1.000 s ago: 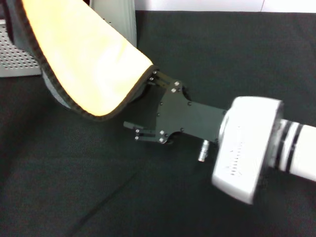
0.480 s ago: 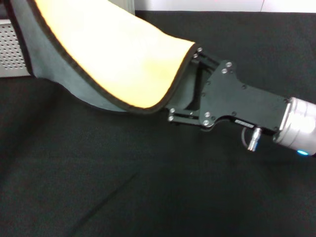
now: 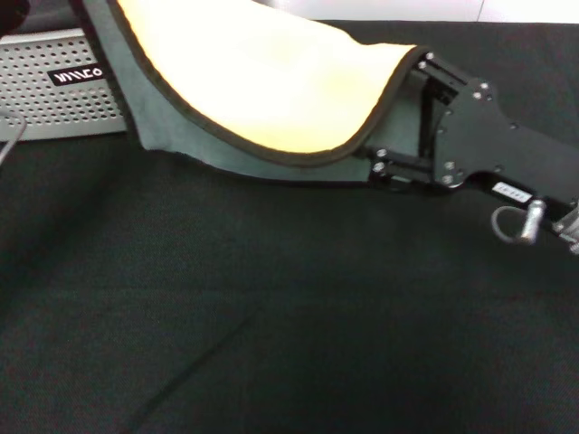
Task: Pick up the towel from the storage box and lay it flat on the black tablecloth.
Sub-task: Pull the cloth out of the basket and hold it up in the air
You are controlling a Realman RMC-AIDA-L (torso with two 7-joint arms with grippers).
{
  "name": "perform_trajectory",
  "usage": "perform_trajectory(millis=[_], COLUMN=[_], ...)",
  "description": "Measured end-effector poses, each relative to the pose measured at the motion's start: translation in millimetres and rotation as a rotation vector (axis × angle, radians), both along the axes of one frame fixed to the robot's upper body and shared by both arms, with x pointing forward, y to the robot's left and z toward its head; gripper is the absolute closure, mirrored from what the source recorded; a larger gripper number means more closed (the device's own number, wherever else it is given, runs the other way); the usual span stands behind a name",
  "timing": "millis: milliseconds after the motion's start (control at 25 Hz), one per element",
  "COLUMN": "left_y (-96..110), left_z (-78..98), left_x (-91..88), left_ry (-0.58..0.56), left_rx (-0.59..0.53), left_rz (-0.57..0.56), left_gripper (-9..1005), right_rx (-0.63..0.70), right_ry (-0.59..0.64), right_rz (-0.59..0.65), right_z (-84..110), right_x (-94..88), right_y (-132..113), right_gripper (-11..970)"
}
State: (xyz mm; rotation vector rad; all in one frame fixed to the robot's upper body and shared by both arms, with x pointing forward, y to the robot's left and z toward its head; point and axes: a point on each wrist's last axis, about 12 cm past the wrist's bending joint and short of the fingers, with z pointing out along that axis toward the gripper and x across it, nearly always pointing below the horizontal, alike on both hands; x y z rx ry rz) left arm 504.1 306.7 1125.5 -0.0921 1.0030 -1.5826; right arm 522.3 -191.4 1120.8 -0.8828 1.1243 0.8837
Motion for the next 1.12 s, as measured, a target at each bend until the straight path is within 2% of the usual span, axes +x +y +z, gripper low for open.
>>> perform_trajectory(millis=[280,640,880,1120], left_y=[-6,-13,-18,-21], left_z=[0.4,4.4,3.7,5.6], left_x=[1.2,2.9,2.6,1.6], left_ry=[-0.013,-0.043,-0.048,-0.068], left_rx=[0.035,0.054,0.068,0.060], left_rz=[-0.027,-0.054,-0.073,-0.089], left_gripper=[983,983,982,982], right_rx=[0.164,0.207,0.318,0.483], right_ry=[0.092,0.205,0.256,0.359], right_rz=[0.063,0.129,0.053,-0.109], right_z=[0.7,1.0,1.5,-10.5], right_x=[7.6,13.8,17.5,19.2], right_y=[-21,-14,-25,-52], right_gripper=[90,91,91,91])
